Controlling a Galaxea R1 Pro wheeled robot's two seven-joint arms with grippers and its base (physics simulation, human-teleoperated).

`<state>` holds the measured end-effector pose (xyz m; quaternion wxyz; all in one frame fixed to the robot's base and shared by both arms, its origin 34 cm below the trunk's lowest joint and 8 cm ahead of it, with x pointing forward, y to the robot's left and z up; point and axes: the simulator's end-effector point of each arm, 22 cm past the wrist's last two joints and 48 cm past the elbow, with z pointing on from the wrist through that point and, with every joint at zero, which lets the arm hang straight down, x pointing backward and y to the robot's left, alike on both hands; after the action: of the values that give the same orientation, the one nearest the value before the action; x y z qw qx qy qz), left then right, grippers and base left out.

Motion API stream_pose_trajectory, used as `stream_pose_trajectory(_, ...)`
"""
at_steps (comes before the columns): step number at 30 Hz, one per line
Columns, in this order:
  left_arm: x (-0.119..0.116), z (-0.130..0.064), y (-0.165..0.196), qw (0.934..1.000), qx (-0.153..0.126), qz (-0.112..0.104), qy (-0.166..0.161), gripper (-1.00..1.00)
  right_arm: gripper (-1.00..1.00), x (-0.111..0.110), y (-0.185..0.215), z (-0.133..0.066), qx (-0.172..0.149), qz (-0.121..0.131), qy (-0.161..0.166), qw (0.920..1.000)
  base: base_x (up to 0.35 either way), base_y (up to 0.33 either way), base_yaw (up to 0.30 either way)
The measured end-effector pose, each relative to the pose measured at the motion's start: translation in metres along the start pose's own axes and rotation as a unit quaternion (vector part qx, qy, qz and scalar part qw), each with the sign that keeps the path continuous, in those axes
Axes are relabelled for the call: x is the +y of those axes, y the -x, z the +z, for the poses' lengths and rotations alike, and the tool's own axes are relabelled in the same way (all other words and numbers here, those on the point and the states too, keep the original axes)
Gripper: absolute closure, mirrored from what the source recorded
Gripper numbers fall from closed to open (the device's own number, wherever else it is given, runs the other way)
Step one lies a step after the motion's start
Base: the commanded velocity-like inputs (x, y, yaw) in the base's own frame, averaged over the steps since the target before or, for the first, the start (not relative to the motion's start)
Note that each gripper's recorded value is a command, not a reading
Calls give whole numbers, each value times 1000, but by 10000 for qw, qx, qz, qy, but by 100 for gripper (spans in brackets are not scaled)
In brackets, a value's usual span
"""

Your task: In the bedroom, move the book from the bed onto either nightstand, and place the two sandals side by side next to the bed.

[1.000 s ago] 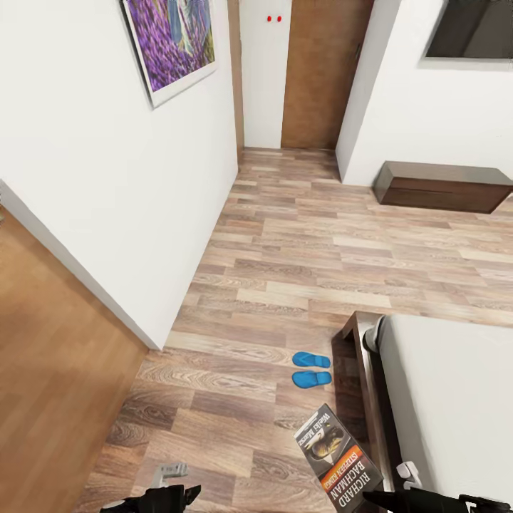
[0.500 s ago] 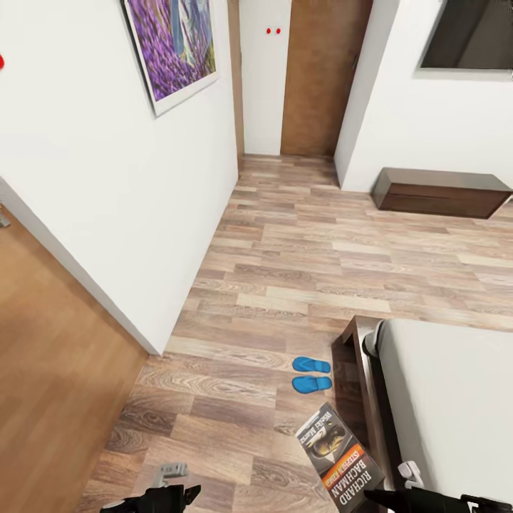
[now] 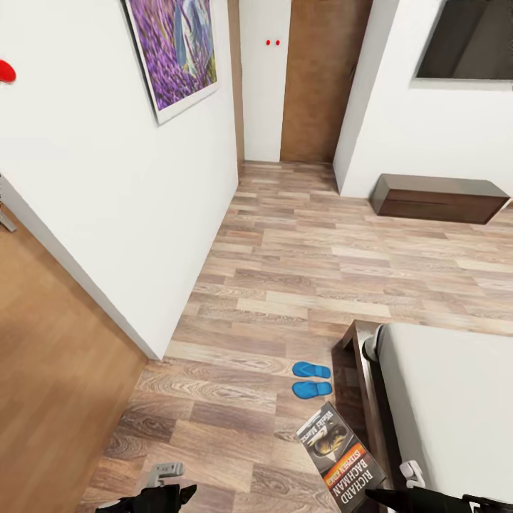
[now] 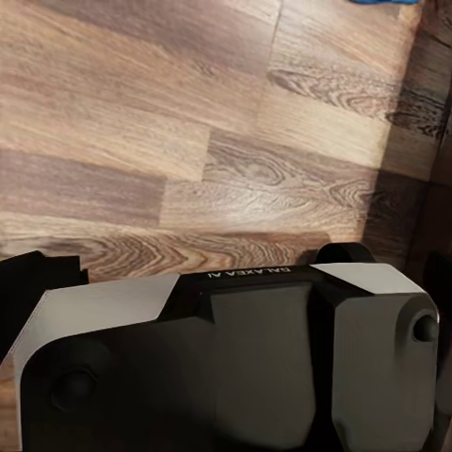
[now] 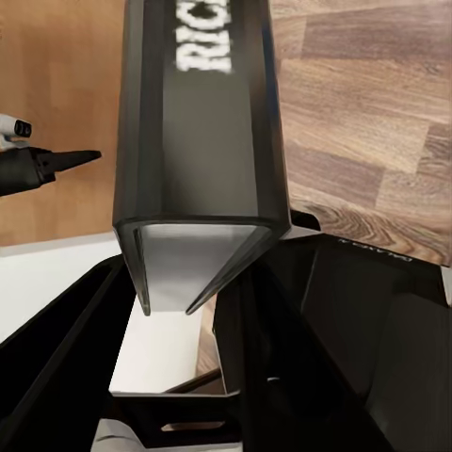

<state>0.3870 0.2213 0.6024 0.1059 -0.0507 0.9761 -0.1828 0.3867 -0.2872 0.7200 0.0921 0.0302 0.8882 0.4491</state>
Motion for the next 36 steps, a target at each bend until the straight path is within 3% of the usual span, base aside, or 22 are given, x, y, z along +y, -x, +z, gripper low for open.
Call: stream_pose_trajectory(36,-9,-10,25,9996,-265,112,-45,-100,100,13,18,-7,-182,-232,32,9996,0,0,0)
